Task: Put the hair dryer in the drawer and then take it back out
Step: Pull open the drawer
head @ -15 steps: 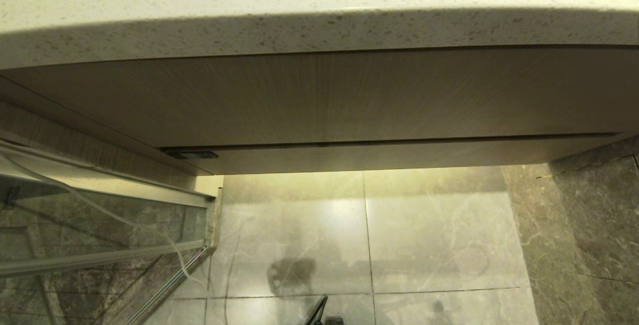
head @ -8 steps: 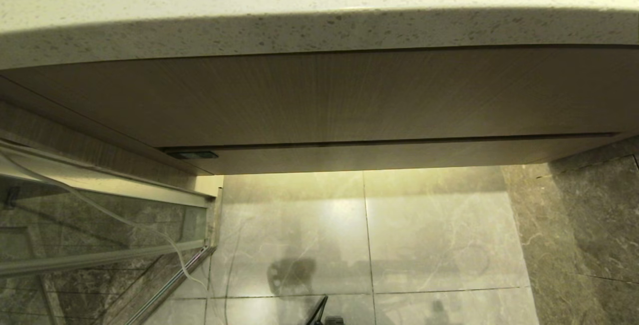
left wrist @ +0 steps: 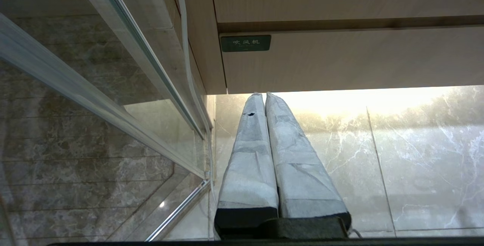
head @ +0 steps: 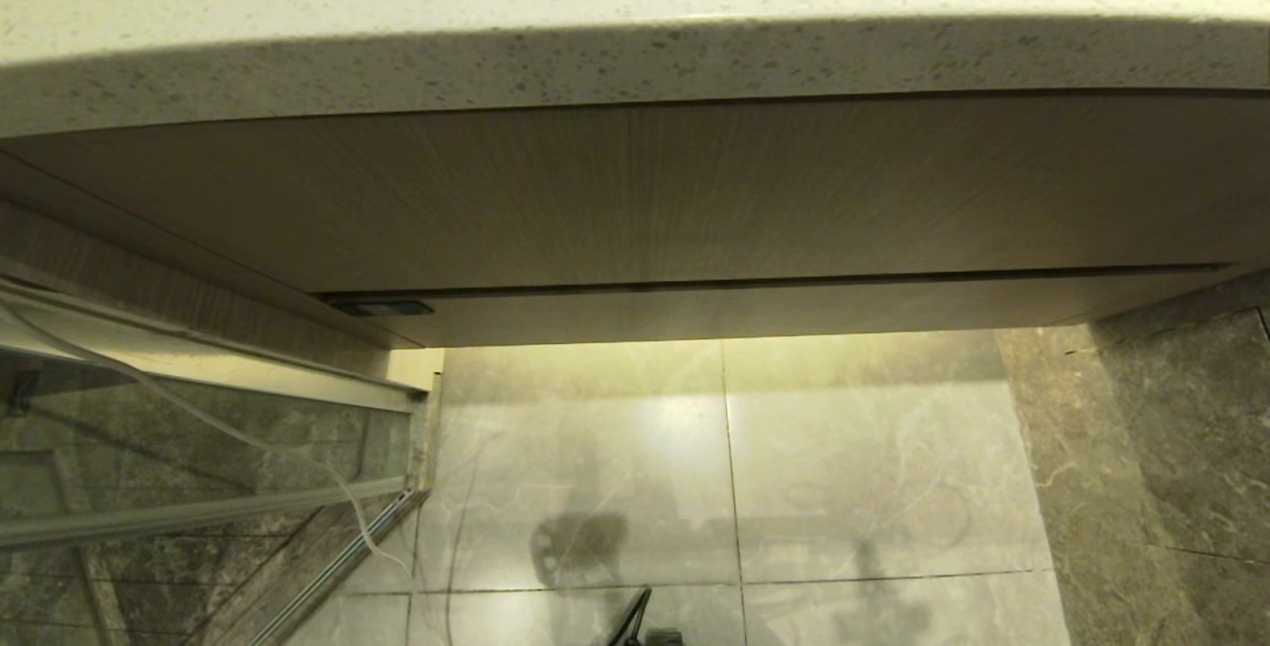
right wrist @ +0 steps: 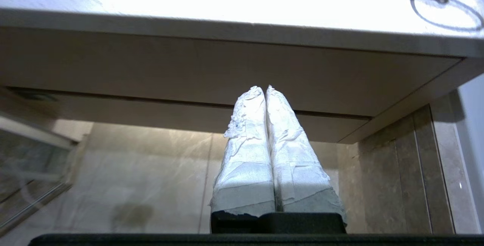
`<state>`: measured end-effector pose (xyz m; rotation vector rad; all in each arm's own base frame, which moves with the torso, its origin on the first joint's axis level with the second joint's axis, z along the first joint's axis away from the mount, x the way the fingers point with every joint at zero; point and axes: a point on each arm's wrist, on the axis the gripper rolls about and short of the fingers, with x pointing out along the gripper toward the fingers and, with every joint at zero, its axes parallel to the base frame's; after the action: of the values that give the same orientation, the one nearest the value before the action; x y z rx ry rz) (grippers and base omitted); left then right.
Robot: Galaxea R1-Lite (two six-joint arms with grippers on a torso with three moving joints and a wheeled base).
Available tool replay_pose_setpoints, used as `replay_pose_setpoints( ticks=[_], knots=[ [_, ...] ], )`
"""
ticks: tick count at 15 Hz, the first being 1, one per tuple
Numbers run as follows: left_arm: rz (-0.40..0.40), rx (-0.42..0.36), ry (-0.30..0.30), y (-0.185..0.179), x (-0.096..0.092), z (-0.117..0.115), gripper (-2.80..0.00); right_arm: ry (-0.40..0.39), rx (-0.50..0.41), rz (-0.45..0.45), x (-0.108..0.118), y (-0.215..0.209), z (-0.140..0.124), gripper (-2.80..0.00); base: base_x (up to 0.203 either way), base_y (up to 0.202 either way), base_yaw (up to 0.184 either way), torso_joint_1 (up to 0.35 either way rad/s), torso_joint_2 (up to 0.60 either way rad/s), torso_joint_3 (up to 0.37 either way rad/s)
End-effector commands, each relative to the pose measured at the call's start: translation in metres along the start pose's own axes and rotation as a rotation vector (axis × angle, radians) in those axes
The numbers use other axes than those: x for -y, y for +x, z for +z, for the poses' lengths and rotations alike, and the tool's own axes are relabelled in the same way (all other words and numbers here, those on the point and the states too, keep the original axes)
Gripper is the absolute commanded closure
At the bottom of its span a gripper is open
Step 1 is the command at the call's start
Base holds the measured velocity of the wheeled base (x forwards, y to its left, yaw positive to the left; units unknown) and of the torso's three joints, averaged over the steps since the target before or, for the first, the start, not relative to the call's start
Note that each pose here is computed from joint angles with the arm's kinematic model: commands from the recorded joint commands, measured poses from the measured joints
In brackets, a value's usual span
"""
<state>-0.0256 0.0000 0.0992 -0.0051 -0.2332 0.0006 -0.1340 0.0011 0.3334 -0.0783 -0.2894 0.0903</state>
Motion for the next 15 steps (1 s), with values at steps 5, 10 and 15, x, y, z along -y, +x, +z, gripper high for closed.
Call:
replay_pose_setpoints(
  ticks=[5, 10, 15],
  knots=[
    [0.001, -0.038, -0.001, 0.001, 0.0, -0.011, 0.0, 0.126, -0.664, 0.525, 0.007, 0.036, 0.015, 0.0, 0.0, 0.0, 0.0, 0.0, 0.0, 0.0],
    [0.001, -0.039, -0.001, 0.001, 0.0, -0.011, 0.0, 0.103, -0.657, 0.771, 0.008, 0.031, 0.003, 0.0, 0.0, 0.0, 0.0, 0.0, 0.0, 0.0],
    [0.001, -0.038, -0.001, 0.001, 0.0, -0.011, 0.0, -0.223, -0.948, 0.566, 0.008, 0.055, -0.044, 0.0, 0.0, 0.0, 0.0, 0.0, 0.0, 0.0]
  ],
)
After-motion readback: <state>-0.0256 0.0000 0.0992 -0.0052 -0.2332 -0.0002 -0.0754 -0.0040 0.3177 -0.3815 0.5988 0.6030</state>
